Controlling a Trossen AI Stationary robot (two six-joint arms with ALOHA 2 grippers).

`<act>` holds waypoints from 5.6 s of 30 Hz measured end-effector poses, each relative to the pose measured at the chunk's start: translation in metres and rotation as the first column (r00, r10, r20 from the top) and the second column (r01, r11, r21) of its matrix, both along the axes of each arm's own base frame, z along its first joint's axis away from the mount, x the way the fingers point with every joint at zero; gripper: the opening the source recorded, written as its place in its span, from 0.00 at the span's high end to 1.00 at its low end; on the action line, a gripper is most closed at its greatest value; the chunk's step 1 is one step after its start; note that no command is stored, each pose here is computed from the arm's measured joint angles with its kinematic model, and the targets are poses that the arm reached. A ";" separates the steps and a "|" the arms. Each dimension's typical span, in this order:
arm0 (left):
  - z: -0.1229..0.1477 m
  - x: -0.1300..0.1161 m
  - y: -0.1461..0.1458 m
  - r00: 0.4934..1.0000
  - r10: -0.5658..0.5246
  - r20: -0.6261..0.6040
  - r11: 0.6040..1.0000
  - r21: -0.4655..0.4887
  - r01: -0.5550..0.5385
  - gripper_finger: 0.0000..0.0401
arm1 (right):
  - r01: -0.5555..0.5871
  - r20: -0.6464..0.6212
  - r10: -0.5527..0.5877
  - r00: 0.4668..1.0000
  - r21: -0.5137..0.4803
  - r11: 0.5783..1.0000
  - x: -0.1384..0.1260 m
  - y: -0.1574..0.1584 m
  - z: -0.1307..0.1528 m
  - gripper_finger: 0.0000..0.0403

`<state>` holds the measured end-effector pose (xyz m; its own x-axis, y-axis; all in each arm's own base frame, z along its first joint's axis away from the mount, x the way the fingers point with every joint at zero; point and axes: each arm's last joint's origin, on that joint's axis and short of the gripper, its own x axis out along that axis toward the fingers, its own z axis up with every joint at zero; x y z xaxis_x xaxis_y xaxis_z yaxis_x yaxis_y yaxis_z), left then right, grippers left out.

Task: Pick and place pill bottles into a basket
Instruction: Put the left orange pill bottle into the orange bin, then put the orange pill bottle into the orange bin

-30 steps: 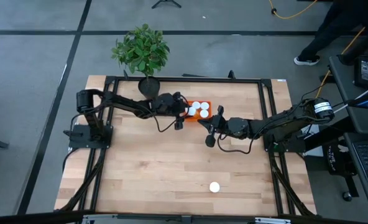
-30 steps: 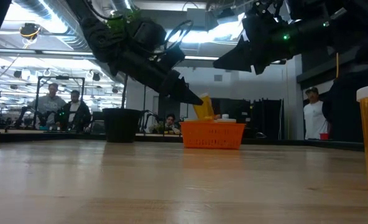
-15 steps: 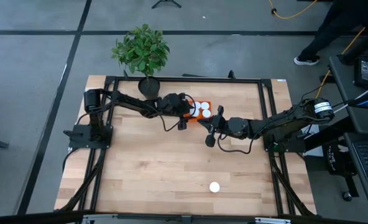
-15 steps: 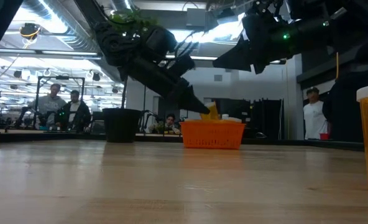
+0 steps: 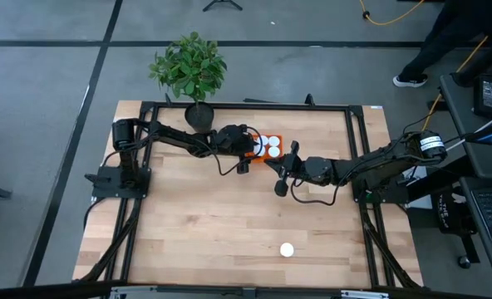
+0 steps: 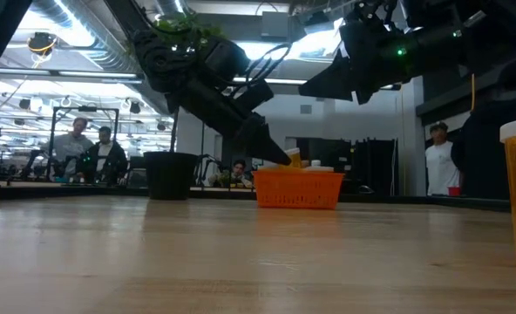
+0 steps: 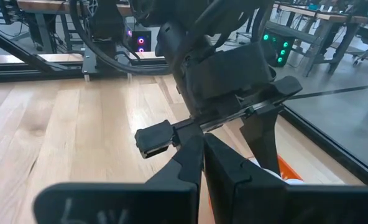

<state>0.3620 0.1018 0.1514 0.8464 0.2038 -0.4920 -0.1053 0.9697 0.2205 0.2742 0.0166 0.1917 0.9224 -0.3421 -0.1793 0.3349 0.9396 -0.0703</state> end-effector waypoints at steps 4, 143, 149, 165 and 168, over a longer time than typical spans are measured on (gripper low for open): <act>0.000 0.000 0.000 1.000 0.001 0.004 1.000 0.002 -0.001 0.47 | 0.000 0.000 0.000 1.000 0.000 1.000 0.000 0.000 0.000 0.95; 0.041 -0.131 -0.203 0.893 -0.184 0.410 0.935 -0.206 0.288 0.40 | 0.009 -0.340 0.092 0.936 0.286 0.958 -0.102 0.263 -0.114 0.22; 0.041 -0.131 -0.203 0.894 -0.180 0.410 0.938 -0.203 0.282 0.40 | 0.004 -0.323 0.087 0.942 0.272 0.962 -0.094 0.262 -0.118 0.22; 0.041 -0.131 -0.203 0.896 -0.174 0.410 0.940 -0.202 0.275 0.40 | -0.009 -0.332 0.099 0.938 0.263 0.965 -0.070 0.254 -0.116 0.22; 0.041 -0.131 -0.203 0.896 -0.174 0.409 0.940 -0.202 0.275 0.40 | -0.008 -0.332 0.097 0.938 0.259 0.966 -0.065 0.252 -0.116 0.22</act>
